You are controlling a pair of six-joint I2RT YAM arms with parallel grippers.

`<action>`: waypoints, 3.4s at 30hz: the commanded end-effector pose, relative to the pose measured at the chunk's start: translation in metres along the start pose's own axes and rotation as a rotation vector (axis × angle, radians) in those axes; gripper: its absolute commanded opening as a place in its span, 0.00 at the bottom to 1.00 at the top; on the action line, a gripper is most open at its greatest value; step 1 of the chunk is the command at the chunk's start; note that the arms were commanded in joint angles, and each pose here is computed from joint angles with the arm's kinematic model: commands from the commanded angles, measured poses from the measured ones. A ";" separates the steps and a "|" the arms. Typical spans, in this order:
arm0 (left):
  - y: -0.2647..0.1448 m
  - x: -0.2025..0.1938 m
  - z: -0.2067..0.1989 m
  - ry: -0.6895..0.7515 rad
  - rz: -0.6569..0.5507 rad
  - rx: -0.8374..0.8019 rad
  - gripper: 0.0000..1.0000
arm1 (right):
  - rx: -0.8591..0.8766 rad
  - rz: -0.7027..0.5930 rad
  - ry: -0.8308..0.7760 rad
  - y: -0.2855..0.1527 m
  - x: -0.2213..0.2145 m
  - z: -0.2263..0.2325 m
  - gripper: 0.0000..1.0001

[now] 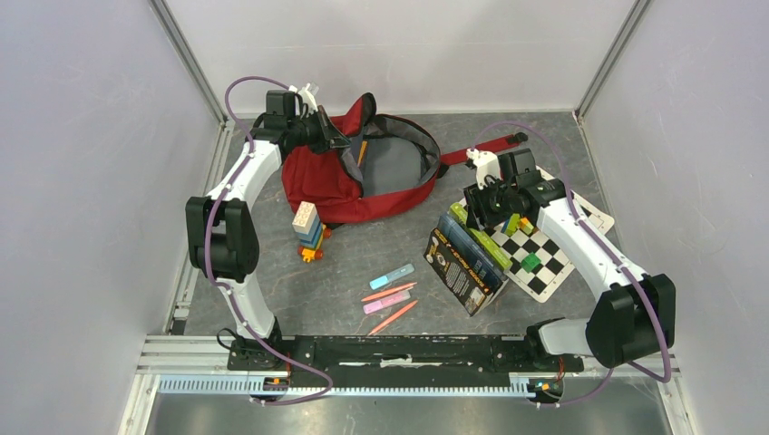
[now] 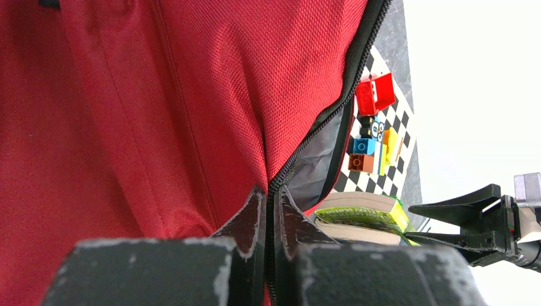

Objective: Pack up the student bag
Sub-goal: Pick up the book from the center of the board, then place the book in the student bag.

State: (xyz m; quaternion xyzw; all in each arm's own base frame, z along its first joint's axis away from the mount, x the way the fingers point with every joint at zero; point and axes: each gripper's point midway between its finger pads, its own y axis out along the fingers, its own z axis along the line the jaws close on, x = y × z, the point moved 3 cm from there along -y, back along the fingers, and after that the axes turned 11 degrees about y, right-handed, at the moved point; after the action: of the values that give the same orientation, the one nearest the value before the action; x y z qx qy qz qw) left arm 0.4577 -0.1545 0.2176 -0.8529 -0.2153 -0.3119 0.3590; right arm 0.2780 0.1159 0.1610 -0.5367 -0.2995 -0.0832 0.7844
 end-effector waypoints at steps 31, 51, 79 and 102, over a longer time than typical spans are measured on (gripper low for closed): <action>-0.017 0.022 -0.018 0.051 -0.086 -0.040 0.02 | -0.141 -0.025 -0.004 0.001 -0.001 -0.013 0.00; -0.024 0.030 -0.027 0.092 -0.105 -0.065 0.02 | -0.342 -0.764 0.238 -0.110 0.188 -0.013 0.00; -0.033 0.040 -0.037 0.101 -0.126 -0.082 0.02 | 0.301 -0.738 0.752 0.096 0.285 0.125 0.00; -0.037 0.054 -0.041 0.118 -0.147 -0.082 0.02 | 0.221 -0.500 0.944 0.230 0.231 0.114 0.00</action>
State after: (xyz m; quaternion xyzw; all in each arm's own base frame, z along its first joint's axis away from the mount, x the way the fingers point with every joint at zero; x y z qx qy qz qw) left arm 0.4562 -0.1537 0.2532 -0.8454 -0.2271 -0.3443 0.3393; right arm 0.5180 0.3507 0.1202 -0.2872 -0.0341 -0.4527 0.8434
